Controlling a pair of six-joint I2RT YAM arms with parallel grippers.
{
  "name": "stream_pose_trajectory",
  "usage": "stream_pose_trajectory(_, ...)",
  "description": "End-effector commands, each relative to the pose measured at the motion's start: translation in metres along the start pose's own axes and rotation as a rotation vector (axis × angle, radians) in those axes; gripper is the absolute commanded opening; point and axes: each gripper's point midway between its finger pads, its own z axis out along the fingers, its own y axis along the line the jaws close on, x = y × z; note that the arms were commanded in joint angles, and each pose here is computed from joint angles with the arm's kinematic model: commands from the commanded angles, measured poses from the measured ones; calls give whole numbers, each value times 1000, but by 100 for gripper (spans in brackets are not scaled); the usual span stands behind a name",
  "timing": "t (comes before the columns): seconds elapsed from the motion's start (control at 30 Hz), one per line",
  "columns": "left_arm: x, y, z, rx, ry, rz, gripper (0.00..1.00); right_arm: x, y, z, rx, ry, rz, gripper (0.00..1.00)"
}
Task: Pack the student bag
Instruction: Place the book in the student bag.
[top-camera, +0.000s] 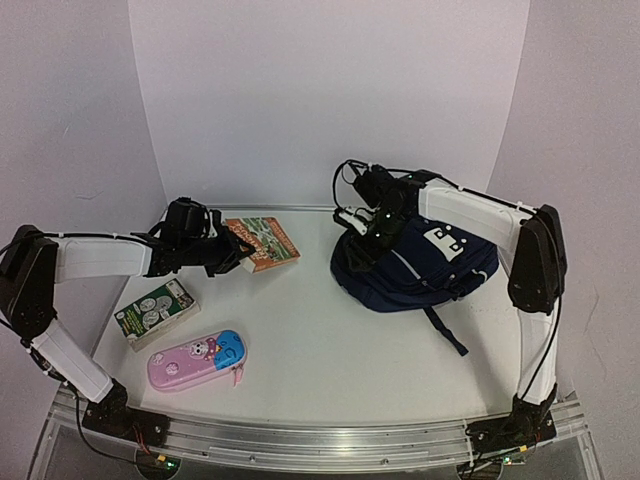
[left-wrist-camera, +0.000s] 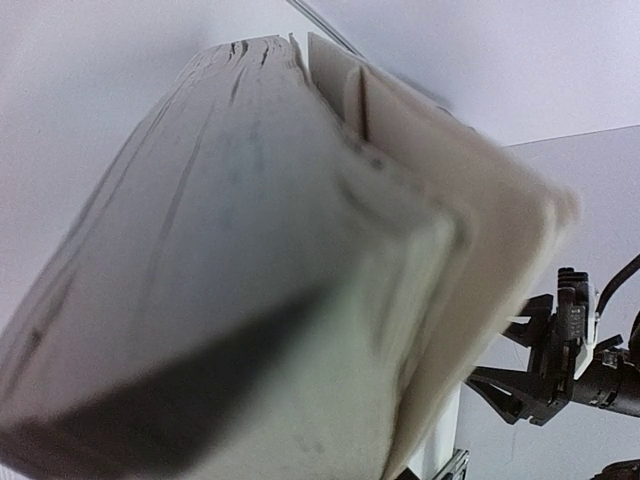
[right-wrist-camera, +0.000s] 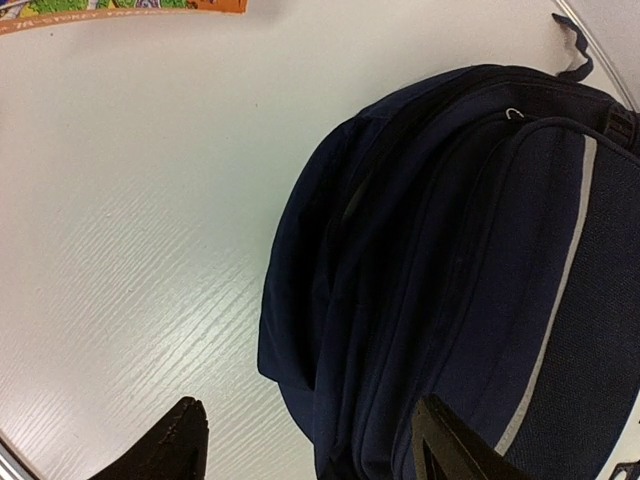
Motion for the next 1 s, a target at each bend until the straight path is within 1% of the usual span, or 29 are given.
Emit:
stream_pose_trajectory(0.0, -30, -52, -25, 142, -116, 81, 0, -13, 6, 5, -7, -11, -1, 71)
stream_pose_trajectory(0.47, -29, -49, -30, 127, -120, 92, 0, -7, 11, 42, -11, 51, -11, 70)
stream_pose_trajectory(0.57, -29, -49, -30, 126, -119, 94, 0, -4, 12, 48, -10, 67, -15, 68)
stream_pose_trajectory(0.63, -29, -50, -31, 127, -119, 95, 0, -1, 12, 52, -9, 78, -18, 65)
stream_pose_trajectory(0.67, -29, -50, -30, 126, -118, 96, 0, 0, 11, 54, -7, 82, -19, 63)
stream_pose_trajectory(0.73, -29, -50, -30, 126, -119, 96, 0, 1, 12, 56, -6, 88, -20, 56)
stream_pose_trajectory(0.87, -29, -49, -30, 121, -117, 96, 0, 2, 12, 55, -8, 88, -21, 35)
stream_pose_trajectory(0.97, -29, -50, -30, 122, -118, 98, 0, 0, 12, 50, -5, 80, -22, 17)
